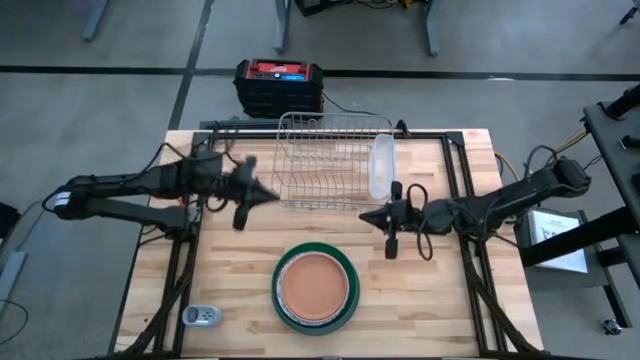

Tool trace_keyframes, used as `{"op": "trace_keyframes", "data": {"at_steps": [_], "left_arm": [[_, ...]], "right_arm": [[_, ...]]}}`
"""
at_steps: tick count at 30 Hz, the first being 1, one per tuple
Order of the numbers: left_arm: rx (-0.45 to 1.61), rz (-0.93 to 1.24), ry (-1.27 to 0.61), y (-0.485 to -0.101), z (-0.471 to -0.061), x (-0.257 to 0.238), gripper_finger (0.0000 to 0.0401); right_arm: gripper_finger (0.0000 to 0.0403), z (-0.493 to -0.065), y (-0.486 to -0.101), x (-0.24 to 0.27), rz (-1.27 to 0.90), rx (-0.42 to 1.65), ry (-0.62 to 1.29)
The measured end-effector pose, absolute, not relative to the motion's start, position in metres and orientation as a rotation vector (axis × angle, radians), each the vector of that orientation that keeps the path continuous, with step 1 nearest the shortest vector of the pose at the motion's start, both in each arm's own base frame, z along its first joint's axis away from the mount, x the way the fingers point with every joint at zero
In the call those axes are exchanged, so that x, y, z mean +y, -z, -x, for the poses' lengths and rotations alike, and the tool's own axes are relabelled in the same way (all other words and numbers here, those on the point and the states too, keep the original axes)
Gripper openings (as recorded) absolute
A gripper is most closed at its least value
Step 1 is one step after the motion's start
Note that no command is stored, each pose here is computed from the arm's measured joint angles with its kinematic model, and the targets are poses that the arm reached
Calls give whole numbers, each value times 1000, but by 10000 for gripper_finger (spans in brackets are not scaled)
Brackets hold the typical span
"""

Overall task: Sort dishes
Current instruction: Put the light orange plate in the dish rack

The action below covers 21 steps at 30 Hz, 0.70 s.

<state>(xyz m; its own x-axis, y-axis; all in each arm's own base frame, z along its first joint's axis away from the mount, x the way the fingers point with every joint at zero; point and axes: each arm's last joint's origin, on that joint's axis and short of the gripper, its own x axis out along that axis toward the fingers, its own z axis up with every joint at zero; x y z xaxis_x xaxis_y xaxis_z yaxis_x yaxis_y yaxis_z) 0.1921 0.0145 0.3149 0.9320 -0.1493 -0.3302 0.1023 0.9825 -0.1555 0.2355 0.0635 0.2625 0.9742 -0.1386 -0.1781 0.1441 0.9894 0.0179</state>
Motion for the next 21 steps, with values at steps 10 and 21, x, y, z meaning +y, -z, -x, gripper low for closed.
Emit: {"op": "trace_keyframes", "data": {"at_steps": [10,21], "left_arm": [[473,48,328,-258,-191,-7,0],[544,-48,326,-205,-179,-37,0]], "right_arm": [[0,-260,-257,91,-297,329,146],[3,-301,-211,125,-323,586,207]]}}
